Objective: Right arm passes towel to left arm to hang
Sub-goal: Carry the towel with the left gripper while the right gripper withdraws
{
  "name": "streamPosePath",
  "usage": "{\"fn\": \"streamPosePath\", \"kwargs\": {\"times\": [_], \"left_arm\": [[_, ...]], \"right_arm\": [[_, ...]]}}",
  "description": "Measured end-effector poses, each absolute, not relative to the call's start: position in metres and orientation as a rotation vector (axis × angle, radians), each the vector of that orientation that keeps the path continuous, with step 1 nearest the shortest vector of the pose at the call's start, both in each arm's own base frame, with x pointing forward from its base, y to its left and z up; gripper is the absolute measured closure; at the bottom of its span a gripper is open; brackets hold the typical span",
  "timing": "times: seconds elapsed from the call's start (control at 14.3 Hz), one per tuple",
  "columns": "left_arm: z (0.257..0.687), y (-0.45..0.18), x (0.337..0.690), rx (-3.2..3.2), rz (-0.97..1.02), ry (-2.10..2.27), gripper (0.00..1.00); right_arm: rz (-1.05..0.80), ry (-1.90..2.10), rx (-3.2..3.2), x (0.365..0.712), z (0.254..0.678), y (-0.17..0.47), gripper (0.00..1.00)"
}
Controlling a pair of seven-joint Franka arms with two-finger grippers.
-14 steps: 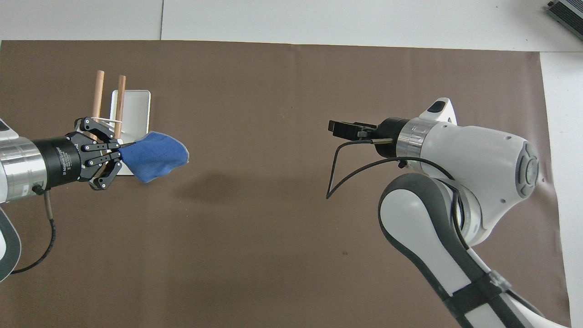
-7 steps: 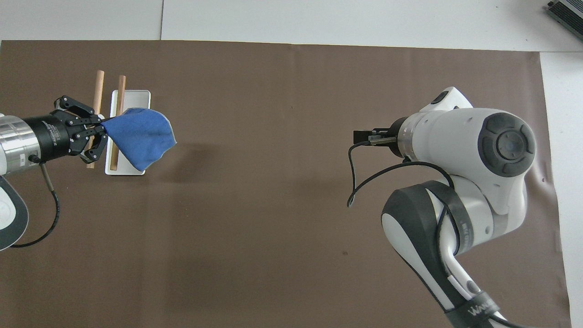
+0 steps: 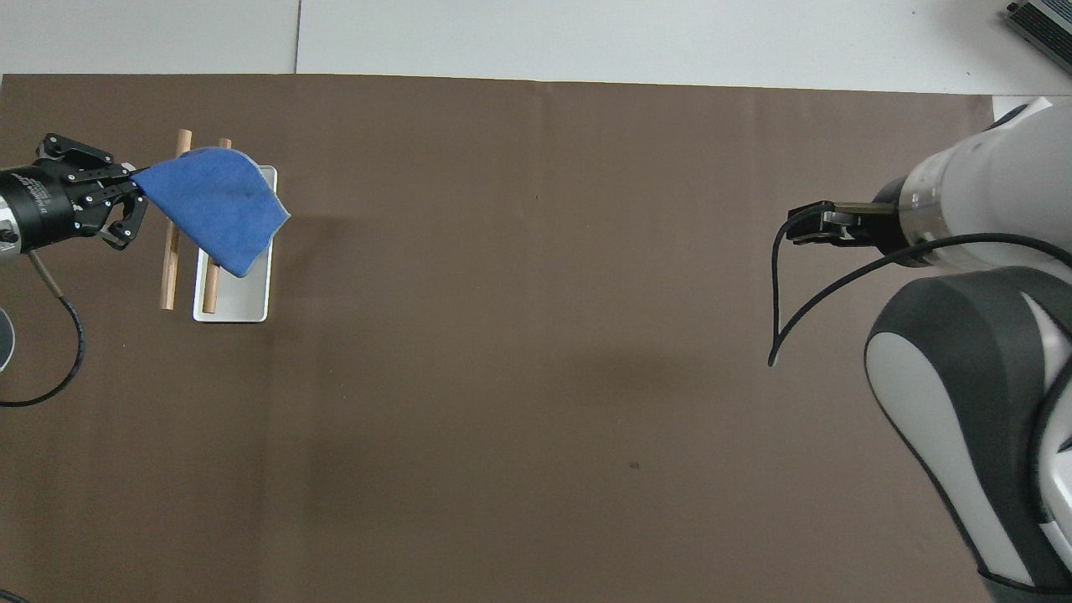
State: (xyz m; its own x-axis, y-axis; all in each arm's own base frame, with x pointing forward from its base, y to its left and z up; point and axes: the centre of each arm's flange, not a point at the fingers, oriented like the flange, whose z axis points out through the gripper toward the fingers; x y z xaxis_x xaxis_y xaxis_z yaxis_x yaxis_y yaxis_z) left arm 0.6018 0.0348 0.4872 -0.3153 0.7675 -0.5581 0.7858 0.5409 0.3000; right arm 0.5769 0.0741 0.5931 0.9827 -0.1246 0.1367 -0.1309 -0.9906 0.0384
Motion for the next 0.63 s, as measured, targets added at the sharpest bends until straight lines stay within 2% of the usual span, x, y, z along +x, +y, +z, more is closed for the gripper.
{"fn": "streamPosePath", "kwargs": {"times": [0.35,0.63], "left_arm": [[0.482,0.068,0.603,1.13,-0.04,2.15,0.96],[0.479,0.096,0.6,1.058,-0.037,2.179,0.96]], "right_arm": [[0.073,-0.275,3.07,0.547,0.632,0.006,0.0],[-0.036,-0.25,3.1,0.529,0.639,-0.004,0.0]]}}
